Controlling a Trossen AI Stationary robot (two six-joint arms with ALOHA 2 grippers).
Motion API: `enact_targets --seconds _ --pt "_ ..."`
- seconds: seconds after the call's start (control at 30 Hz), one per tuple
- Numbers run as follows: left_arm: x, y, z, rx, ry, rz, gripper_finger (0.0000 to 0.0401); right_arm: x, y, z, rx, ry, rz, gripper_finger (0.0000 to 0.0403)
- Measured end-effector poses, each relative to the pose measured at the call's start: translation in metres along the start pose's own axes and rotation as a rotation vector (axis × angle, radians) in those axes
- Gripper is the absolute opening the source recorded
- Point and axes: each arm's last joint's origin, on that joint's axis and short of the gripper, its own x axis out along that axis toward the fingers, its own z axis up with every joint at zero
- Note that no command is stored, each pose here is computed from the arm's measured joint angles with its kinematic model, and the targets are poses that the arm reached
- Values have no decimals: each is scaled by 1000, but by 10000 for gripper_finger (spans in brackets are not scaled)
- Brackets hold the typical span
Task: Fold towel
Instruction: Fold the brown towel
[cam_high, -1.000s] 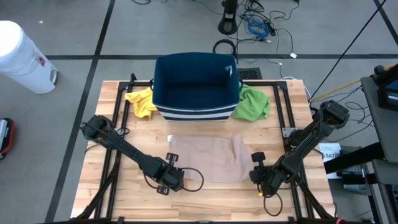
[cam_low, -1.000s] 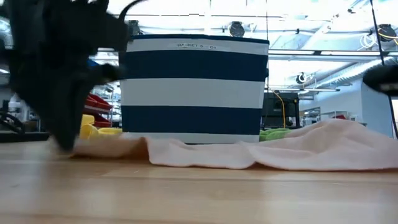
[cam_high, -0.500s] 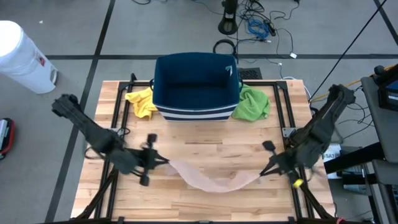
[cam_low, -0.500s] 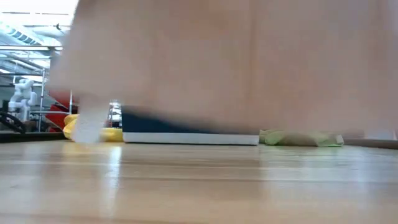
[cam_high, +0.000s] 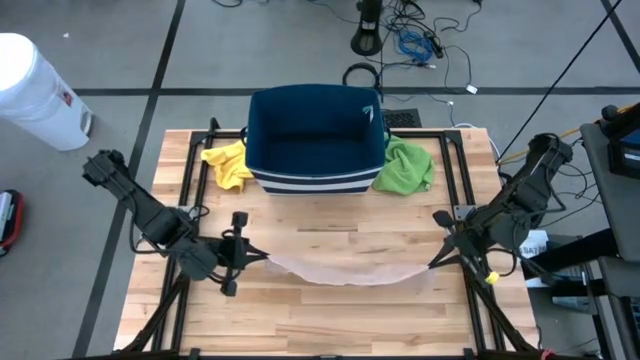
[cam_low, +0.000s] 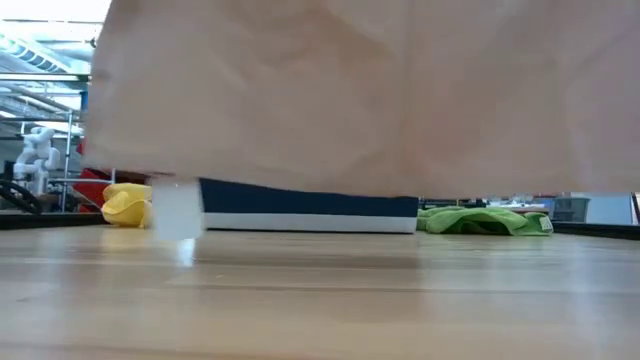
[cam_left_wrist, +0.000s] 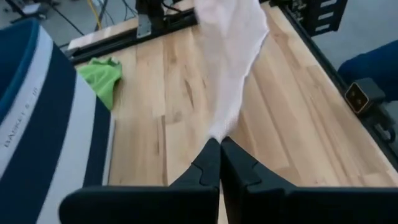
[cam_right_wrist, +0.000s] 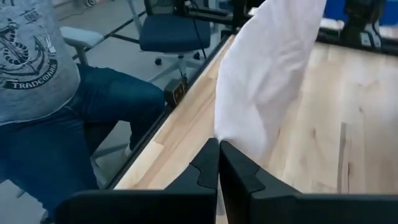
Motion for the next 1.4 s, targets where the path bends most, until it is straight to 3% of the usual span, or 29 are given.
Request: enact_targets --seconds 0.13,0.43,0.63,0.8,1.07,1.23,1.4 --pt "2 4 1 25 -3 1 0 -1 -1 -1 -6 3 -6 0" --pt "16 37 -8 22 135 127 0 -2 -19 -10 -35 86 -234 0" --pt "24 63 -11 91 191 235 0 -2 -31 -8 -127 97 -386 0" --pt "26 72 -13 109 215 278 0 -2 -35 -8 -153 112 -421 0" --pt "41 51 -25 55 352 12 0 12 -27 -22 70 231 -140 0" --pt "84 26 -37 27 518 -213 12 40 -22 -45 154 312 9 23" --pt "136 0 -62 -22 709 -372 65 67 -20 -68 237 343 60 85"
